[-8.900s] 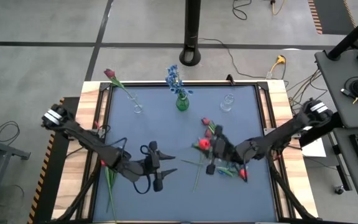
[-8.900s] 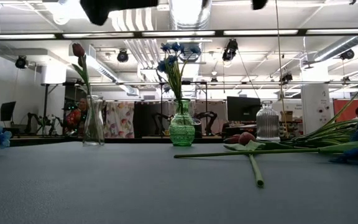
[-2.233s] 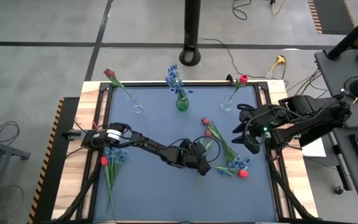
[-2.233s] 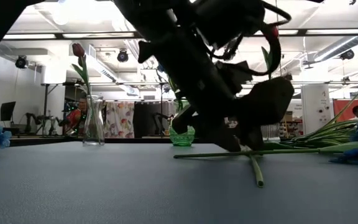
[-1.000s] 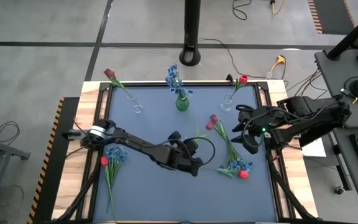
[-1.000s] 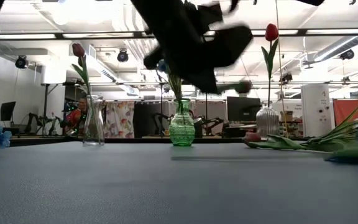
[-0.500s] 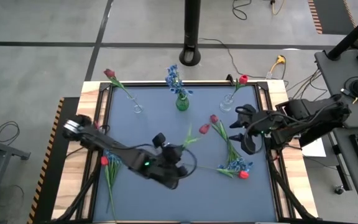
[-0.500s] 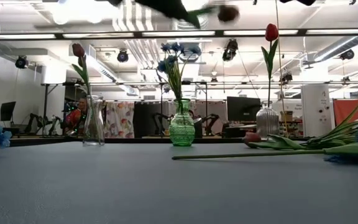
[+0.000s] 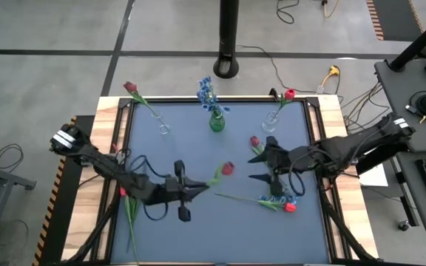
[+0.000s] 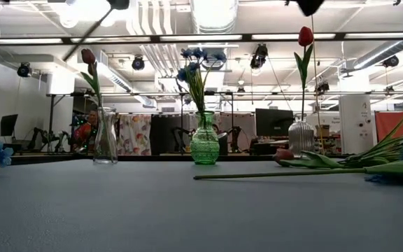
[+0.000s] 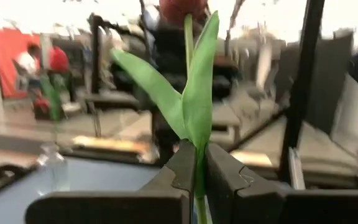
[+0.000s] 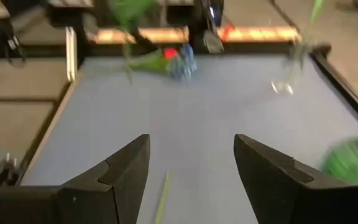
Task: Sort flowers into vase by color
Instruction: Put the left red flower into the left transparent vase
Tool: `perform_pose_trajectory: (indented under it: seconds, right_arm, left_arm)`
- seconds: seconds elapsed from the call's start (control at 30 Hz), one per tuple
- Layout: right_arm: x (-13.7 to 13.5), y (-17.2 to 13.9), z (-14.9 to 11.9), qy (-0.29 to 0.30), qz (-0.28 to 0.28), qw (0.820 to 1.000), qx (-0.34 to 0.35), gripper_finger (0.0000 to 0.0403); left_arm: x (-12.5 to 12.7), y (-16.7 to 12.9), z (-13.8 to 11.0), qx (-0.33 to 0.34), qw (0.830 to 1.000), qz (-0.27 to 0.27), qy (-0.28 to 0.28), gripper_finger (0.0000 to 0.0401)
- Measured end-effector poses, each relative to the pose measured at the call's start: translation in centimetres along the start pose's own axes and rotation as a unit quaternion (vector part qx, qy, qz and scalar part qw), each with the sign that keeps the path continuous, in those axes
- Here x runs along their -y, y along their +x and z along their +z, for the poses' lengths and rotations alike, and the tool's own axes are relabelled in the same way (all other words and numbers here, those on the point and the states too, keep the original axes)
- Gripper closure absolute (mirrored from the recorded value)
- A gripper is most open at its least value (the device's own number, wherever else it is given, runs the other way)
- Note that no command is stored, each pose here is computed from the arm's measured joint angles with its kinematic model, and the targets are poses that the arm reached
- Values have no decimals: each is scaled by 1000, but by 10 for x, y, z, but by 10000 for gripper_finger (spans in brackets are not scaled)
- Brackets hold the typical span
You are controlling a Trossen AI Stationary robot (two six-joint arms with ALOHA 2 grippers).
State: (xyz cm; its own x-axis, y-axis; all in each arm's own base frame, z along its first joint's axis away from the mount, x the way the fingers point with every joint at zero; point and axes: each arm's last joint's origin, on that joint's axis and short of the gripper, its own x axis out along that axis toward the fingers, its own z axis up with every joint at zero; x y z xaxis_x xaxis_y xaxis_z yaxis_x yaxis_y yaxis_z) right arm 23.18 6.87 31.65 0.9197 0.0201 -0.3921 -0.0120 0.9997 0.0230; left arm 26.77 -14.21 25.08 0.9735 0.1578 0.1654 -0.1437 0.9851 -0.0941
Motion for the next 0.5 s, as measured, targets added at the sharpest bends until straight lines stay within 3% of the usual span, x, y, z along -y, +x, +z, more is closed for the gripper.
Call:
perform_pose_trajectory:
  seconds: [0.17,0.33,0.5]
  right_arm:
    - [-7,28,-5,-31,3,999,30,179]
    - [-12,46,-5,-43,1,999,15,179]
    - [-16,57,-4,-53,4,999,5,179]
  left_arm:
    - [-16,-14,-2,58,998,17,30,397]
    - [-41,-23,22,89,984,116,100,397]
    - [-81,-28,42,108,964,194,146,397]
